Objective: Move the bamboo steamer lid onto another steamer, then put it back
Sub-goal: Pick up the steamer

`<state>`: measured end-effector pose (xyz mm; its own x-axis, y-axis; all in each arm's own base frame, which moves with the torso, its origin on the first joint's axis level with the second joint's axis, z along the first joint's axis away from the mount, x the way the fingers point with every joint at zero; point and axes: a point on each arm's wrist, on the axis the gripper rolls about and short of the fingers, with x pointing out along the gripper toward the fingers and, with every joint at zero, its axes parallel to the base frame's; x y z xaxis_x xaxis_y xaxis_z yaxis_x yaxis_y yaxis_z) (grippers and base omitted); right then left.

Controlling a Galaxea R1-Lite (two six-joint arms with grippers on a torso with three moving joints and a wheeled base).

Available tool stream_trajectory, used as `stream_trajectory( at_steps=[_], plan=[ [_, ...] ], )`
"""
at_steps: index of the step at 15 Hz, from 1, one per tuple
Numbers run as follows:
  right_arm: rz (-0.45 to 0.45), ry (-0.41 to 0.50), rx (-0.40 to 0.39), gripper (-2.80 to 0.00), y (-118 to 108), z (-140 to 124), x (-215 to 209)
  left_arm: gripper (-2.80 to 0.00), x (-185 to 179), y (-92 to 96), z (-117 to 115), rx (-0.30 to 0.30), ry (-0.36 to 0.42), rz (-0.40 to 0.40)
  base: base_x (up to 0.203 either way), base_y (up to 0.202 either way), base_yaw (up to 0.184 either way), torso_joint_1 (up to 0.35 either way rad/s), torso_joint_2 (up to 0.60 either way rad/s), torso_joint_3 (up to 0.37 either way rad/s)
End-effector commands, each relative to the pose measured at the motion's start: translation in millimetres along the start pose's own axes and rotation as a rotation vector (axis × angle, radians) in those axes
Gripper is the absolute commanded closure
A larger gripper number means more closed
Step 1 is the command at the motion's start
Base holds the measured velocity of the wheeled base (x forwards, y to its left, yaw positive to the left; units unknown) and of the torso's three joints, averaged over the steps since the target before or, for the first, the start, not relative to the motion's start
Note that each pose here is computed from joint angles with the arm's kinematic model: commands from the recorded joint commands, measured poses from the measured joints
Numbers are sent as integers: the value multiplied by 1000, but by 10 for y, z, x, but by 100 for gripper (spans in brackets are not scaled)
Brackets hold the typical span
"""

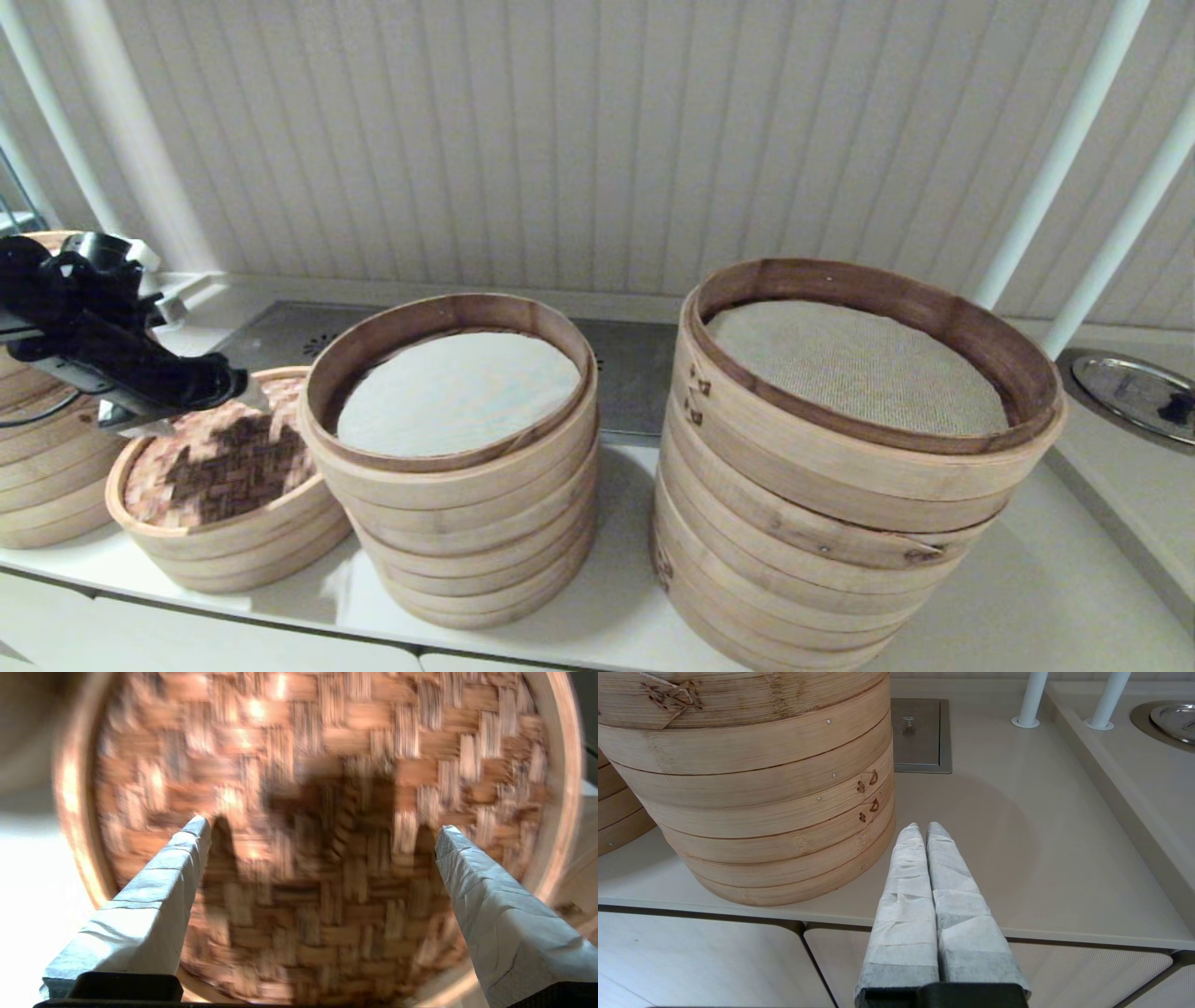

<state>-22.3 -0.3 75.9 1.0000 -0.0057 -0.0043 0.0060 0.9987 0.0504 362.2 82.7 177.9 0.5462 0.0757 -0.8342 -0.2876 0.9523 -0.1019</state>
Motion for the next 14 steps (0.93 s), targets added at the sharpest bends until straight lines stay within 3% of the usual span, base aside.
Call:
stream_trajectory(
  at_steps=[1,12,13,14],
  plan=[
    [1,2,0,0,0,-8,2,-280,21,-11,8,9,2,5,0,0,0,0,0,0],
    [0,2,0,0,0,-8,2,-280,265,-129,-7,53,46,-4,0,0,0,0,0,0],
    [0,2,0,0,0,-8,2,-70,265,-129,-7,55,46,-4,0,0,0,0,0,0],
    [1,2,0,0,-1,-8,2,0,265,-133,-7,54,46,-5,0,0,0,0,0,0]
  ],
)
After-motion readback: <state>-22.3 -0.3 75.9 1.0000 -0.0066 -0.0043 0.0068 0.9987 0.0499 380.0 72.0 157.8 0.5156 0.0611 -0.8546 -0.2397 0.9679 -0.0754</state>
